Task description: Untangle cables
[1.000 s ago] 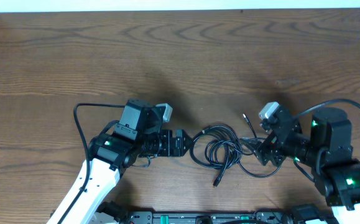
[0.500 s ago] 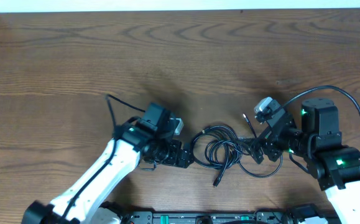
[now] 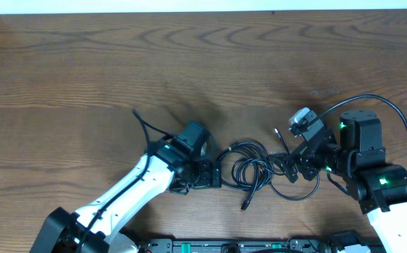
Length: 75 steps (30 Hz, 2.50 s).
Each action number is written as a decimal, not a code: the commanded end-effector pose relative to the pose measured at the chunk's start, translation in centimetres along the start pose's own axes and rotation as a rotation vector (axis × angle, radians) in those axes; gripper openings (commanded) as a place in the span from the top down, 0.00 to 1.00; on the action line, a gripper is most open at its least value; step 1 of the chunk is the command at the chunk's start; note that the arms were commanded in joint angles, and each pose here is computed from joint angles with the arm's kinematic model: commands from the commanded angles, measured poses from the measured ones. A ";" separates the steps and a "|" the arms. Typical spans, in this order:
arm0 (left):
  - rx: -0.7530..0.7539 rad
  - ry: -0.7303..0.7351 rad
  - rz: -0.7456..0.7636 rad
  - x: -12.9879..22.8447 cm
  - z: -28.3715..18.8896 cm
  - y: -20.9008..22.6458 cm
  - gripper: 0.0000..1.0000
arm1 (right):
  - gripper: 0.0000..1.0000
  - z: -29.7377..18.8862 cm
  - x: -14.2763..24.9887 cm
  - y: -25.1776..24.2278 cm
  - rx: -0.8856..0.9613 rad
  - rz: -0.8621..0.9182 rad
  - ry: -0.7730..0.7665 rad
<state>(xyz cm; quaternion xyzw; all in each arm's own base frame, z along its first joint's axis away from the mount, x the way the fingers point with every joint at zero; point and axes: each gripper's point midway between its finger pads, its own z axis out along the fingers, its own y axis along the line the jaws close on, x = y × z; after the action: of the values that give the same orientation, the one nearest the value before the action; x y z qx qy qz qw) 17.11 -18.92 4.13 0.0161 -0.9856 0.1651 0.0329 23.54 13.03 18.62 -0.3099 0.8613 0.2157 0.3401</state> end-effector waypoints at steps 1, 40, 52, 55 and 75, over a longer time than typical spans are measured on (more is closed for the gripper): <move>-0.079 -0.060 -0.123 -0.9 0.4 0.5 0.05 | 0.01 -0.2 -0.7 1.2 -0.065 0.010 -0.031; -0.317 -0.146 -0.322 0.4 7.1 1.4 0.37 | 0.01 -0.2 -1.4 0.9 -0.055 0.078 -0.055; -0.541 -0.076 -0.279 3.3 5.2 5.7 0.56 | 0.01 -0.2 -1.5 0.9 -0.054 0.076 -0.059; -0.520 -0.095 -0.276 2.8 5.5 5.2 0.69 | 0.01 -0.2 -1.4 0.9 -0.055 0.080 -0.054; -0.420 -0.447 0.066 -4.0 -1.4 0.9 0.93 | 0.01 -0.3 -0.1 2.7 -0.147 0.123 -0.006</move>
<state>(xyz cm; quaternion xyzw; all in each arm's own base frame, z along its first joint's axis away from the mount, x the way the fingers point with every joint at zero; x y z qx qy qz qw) 18.12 -18.45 0.92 0.0477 -0.9942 -0.0353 -0.0894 22.16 13.98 18.60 -0.2757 0.8697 0.2708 0.3071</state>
